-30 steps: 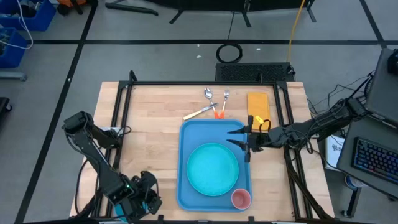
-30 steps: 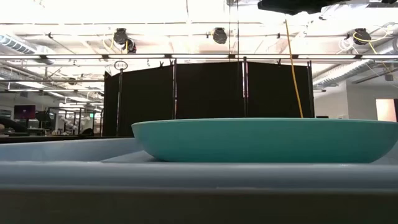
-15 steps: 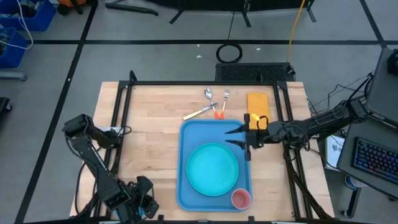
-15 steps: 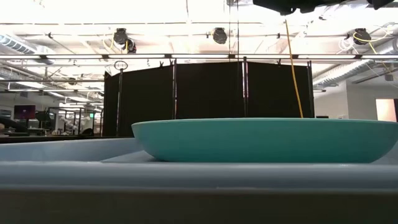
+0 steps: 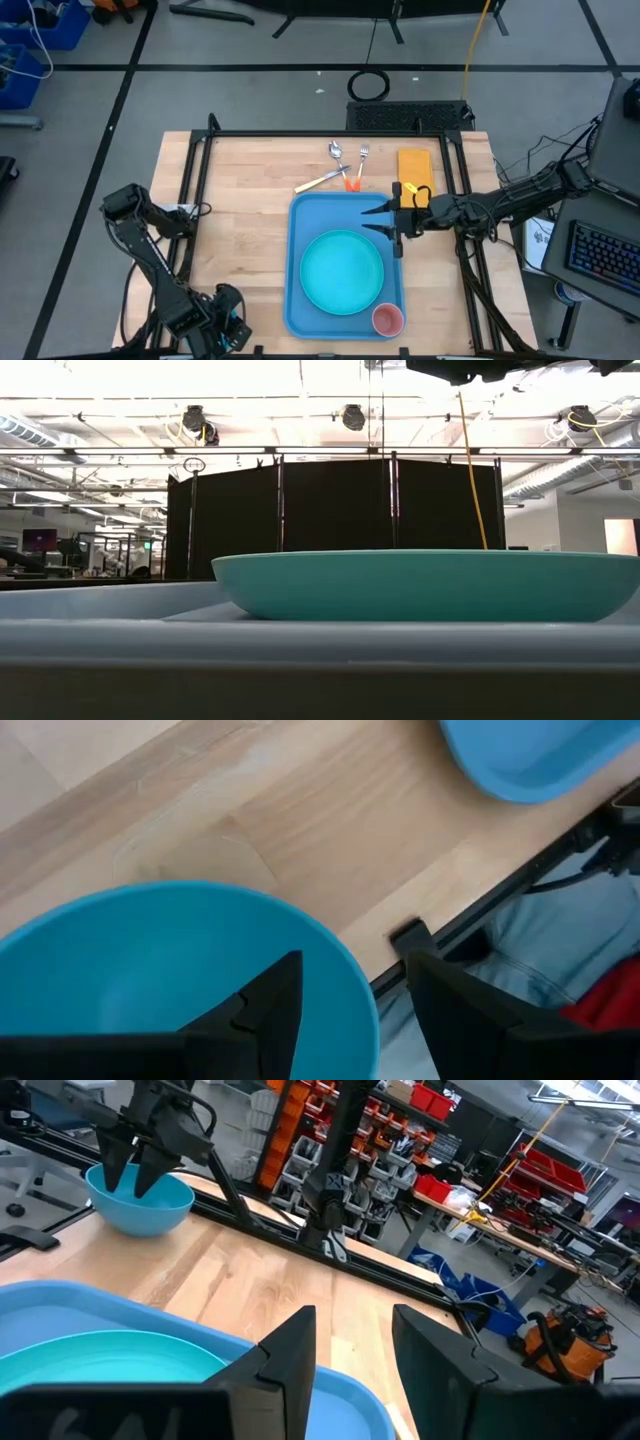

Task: Set up tray
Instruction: Put the blue bowl on the plate on the blue serving tray

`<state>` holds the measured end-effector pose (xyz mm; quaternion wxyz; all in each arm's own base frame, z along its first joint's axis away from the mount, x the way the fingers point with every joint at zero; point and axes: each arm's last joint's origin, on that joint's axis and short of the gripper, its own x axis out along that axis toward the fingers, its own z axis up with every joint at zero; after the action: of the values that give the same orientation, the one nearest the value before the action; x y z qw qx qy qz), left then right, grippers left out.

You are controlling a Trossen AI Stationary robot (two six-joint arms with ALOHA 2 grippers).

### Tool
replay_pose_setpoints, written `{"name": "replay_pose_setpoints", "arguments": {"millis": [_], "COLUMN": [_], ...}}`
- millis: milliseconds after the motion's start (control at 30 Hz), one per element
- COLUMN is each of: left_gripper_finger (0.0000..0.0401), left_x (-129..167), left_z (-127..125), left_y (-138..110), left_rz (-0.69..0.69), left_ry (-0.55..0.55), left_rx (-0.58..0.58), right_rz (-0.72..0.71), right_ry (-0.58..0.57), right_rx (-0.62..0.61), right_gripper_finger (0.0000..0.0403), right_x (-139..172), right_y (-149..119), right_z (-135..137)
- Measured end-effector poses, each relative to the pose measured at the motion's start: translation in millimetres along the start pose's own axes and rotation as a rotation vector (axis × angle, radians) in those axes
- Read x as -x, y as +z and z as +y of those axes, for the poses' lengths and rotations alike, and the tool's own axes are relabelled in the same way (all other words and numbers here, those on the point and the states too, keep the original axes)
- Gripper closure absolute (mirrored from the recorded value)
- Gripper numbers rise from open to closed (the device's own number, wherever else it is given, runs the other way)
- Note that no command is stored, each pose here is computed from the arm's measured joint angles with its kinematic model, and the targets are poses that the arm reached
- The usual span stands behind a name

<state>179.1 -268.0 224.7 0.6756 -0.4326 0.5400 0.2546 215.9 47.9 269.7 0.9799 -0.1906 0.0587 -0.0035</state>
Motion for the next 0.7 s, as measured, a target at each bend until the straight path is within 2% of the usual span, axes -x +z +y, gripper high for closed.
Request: {"name": "replay_pose_setpoints", "arguments": {"millis": [133,300,433,600,700], "left_gripper_finger": [0.0217,0.0217,0.0217,0.0218,0.0233], "left_x": [-6,-24,-27,-27,-27], "left_z": [0,0,-4,-4,-4], "left_y": [-2,-8,-9,-9,-9], "left_rz": [0.006,0.081,0.058,0.063,0.069], "left_ry": [0.018,0.108,0.051,0.055,0.061], "left_rx": [0.027,0.048,0.007,-0.004,-0.009], "right_rz": [0.004,0.004,0.003,-0.002,-0.002], "right_ry": [0.001,0.002,0.002,0.0,0.0], "right_rx": [0.001,-0.016,-0.017,-0.019,-0.019], "right_gripper_finger": [0.028,0.028,0.028,0.028,0.028], "right_x": [0,0,0,0,0], "right_y": [0,0,0,0,0], "right_z": [0,0,0,0,0]}}
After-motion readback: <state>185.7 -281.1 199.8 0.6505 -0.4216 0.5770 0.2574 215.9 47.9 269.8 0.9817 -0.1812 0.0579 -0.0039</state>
